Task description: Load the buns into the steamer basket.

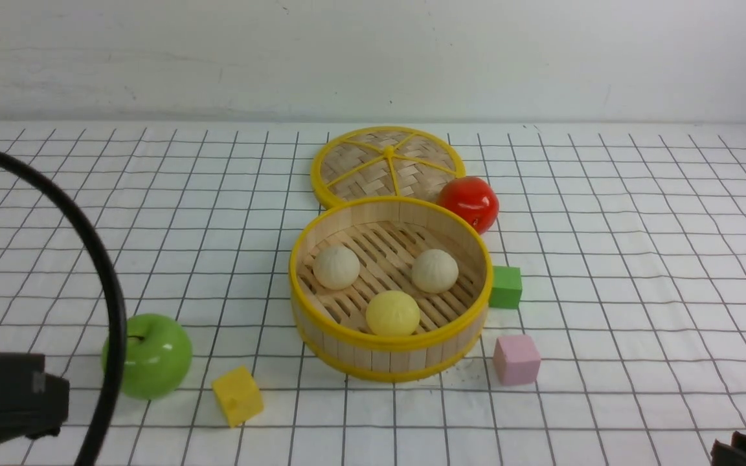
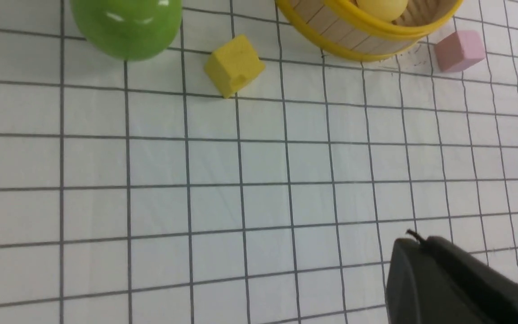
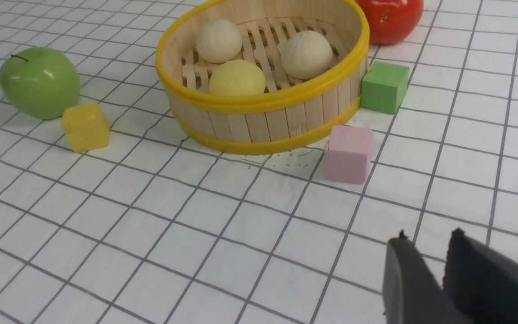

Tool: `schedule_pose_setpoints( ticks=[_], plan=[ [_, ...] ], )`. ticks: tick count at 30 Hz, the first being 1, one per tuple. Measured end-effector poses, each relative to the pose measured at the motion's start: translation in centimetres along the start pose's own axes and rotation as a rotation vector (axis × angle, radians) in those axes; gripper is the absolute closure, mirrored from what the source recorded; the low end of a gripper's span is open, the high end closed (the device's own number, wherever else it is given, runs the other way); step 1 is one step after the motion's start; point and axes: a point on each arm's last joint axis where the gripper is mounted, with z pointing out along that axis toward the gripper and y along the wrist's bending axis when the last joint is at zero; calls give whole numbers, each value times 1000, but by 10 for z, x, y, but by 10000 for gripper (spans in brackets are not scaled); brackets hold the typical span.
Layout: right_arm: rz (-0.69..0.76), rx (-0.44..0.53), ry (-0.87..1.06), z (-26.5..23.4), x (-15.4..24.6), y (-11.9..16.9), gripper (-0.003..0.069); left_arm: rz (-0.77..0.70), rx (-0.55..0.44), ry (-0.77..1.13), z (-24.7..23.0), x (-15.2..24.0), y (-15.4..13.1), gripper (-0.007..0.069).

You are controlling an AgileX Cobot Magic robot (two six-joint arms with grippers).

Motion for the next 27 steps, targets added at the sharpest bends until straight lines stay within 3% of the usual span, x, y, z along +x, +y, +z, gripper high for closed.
schedule_pose_setpoints(
  ticks=[10, 15, 21, 27],
  plan=[
    [0, 0, 0, 0, 0, 0, 519, 155, 22, -512, -32, 19, 41, 638],
    [0, 2, 0, 0, 0, 0, 517, 119, -66, -719, -21, 64, 80, 638],
    [0, 2, 0, 0, 0, 0, 506, 135, -106, -810, 28, 109, 106, 638],
    [0, 3, -1, 0, 0, 0, 499, 20, -143, -706, 79, 136, 129, 636]
  ],
)
